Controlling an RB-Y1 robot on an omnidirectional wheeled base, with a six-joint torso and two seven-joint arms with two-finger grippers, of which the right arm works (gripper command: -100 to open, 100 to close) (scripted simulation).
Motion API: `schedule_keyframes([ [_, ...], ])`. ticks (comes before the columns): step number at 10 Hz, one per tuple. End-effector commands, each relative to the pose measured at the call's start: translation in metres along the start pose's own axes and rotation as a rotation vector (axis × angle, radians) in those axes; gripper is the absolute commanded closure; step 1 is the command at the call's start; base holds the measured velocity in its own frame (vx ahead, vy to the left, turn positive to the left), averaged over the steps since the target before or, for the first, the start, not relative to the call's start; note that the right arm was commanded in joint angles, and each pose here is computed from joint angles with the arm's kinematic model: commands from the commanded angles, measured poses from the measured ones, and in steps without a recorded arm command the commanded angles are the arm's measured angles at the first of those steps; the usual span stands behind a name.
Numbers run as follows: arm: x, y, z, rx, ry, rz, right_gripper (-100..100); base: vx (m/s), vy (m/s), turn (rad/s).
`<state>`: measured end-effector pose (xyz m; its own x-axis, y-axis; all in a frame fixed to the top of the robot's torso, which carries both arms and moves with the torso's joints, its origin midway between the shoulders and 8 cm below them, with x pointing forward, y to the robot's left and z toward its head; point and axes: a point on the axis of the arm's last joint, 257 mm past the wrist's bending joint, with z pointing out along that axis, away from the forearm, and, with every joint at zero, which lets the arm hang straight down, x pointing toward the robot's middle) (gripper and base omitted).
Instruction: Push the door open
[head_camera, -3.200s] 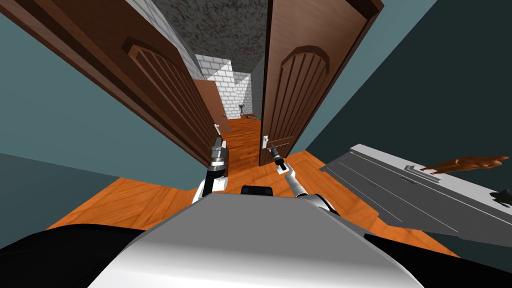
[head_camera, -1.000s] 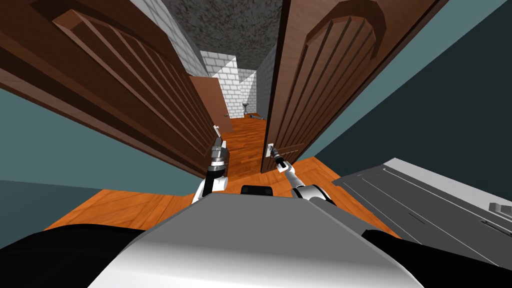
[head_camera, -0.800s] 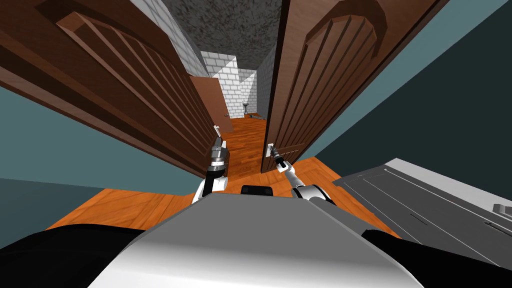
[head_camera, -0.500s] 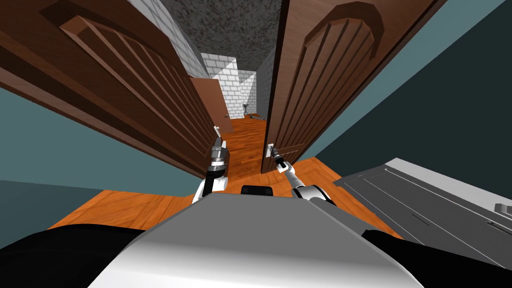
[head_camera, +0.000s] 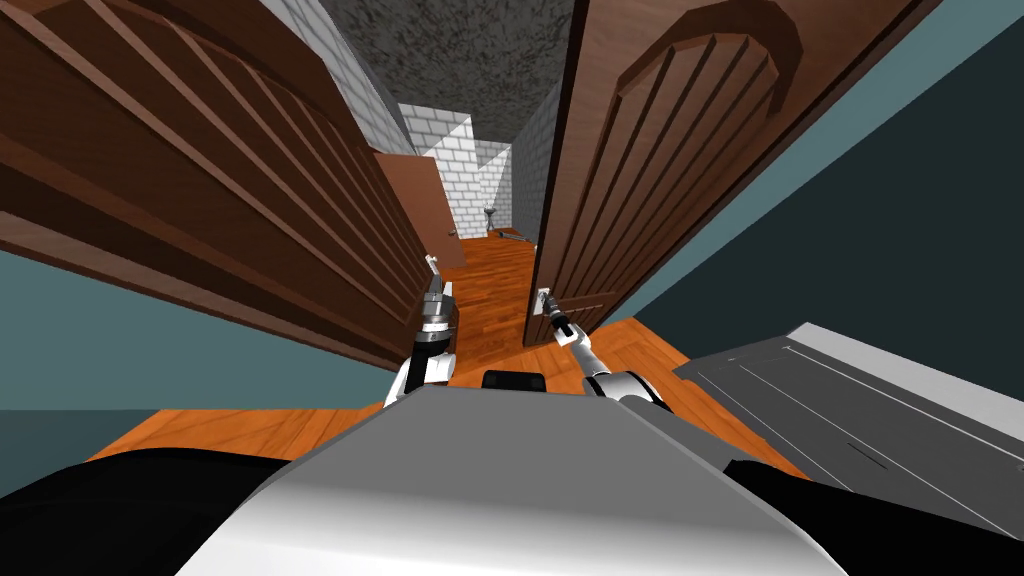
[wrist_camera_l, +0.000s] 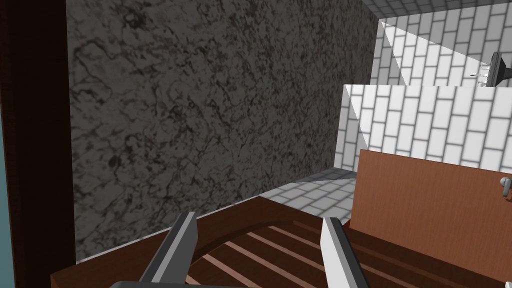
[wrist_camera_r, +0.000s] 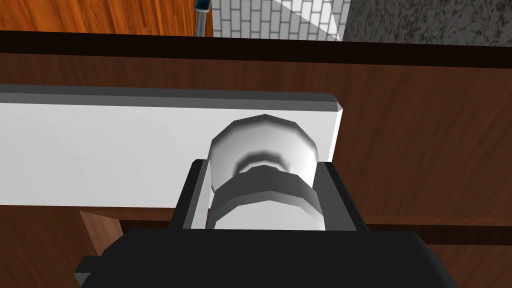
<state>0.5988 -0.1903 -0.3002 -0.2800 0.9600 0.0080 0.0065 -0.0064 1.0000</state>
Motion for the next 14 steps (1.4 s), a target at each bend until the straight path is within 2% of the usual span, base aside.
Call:
schedule_keyframes([
  [1, -0.016, 0.008, 0.0010, -0.015, -0.026, -0.009, 100, 0.166, 0.106, -0.024],
  [8, -0.061, 0.008, -0.0092, -0.014, -0.132, -0.010, 100, 0.170, 0.131, -0.059],
  [9, -0.061, 0.008, -0.0092, -0.014, -0.132, -0.010, 100, 0.099, 0.077, -0.033],
  [10, -0.074, 0.008, -0.0127, -0.014, -0.160, -0.010, 100, 0.127, 0.100, -0.070],
  [14, -0.094, 0.007, -0.0190, -0.012, -0.206, -0.010, 100, 0.134, 0.116, -0.056],
])
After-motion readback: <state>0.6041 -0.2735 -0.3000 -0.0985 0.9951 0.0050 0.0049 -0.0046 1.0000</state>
